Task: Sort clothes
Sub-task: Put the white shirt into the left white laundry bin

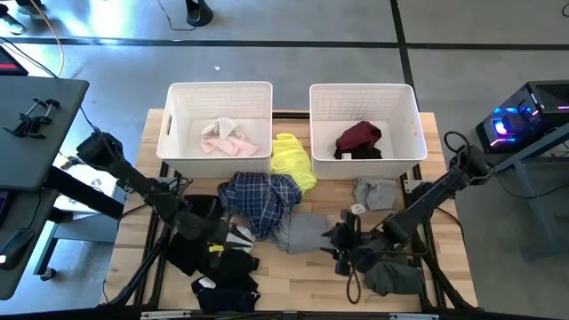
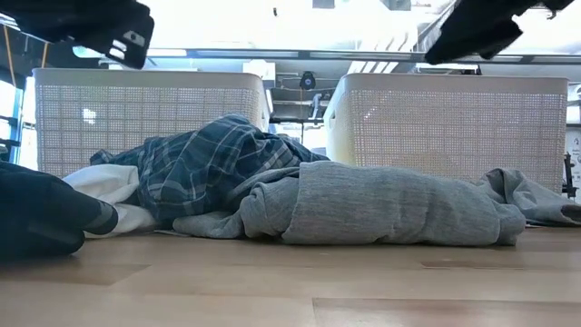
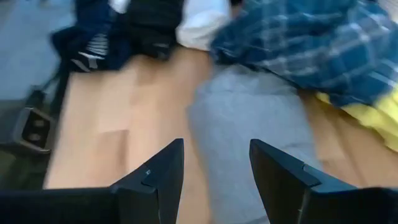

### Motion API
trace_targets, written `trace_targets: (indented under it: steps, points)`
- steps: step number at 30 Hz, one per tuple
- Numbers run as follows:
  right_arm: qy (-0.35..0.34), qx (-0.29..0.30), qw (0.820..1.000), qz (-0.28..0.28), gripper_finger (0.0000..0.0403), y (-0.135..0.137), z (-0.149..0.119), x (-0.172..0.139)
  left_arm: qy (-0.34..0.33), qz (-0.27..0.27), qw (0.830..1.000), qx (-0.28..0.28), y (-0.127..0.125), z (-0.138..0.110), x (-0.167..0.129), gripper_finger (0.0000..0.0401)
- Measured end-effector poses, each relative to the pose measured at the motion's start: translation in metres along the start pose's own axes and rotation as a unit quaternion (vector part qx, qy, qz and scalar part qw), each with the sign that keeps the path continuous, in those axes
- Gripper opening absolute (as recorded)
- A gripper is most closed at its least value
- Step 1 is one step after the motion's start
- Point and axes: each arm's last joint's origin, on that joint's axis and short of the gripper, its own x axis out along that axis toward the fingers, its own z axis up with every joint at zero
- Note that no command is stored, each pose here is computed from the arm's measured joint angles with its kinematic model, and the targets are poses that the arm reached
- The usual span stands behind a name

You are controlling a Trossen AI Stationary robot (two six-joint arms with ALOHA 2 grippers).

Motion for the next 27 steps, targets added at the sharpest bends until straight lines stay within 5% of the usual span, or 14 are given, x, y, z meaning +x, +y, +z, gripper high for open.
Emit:
trace_targets:
  steps: [7,13,18,22,27]
  points:
    - [0.019,-0.069,0.997,0.034,0.0169,0.011,-0.010,0.026,-0.028,0.012,0.997,0.069,0.001,-0.008,0.014,0.0040]
    - [0.044,-0.068,0.997,0.014,0.0169,0.006,-0.019,0.050,0.000,0.040,0.996,0.074,0.006,-0.013,0.027,0.0043]
    - [0.046,-0.050,0.998,0.007,0.0169,0.002,-0.018,0.054,0.181,0.038,0.978,0.101,0.005,-0.014,0.033,0.0077]
    - [0.042,-0.045,0.998,0.006,0.0169,0.001,-0.016,0.055,0.312,0.071,0.946,0.042,0.007,-0.017,0.027,0.0115]
    - [0.038,-0.046,0.998,0.001,0.0169,0.001,-0.016,0.055,0.387,0.091,0.916,-0.057,0.009,-0.027,0.017,0.0152]
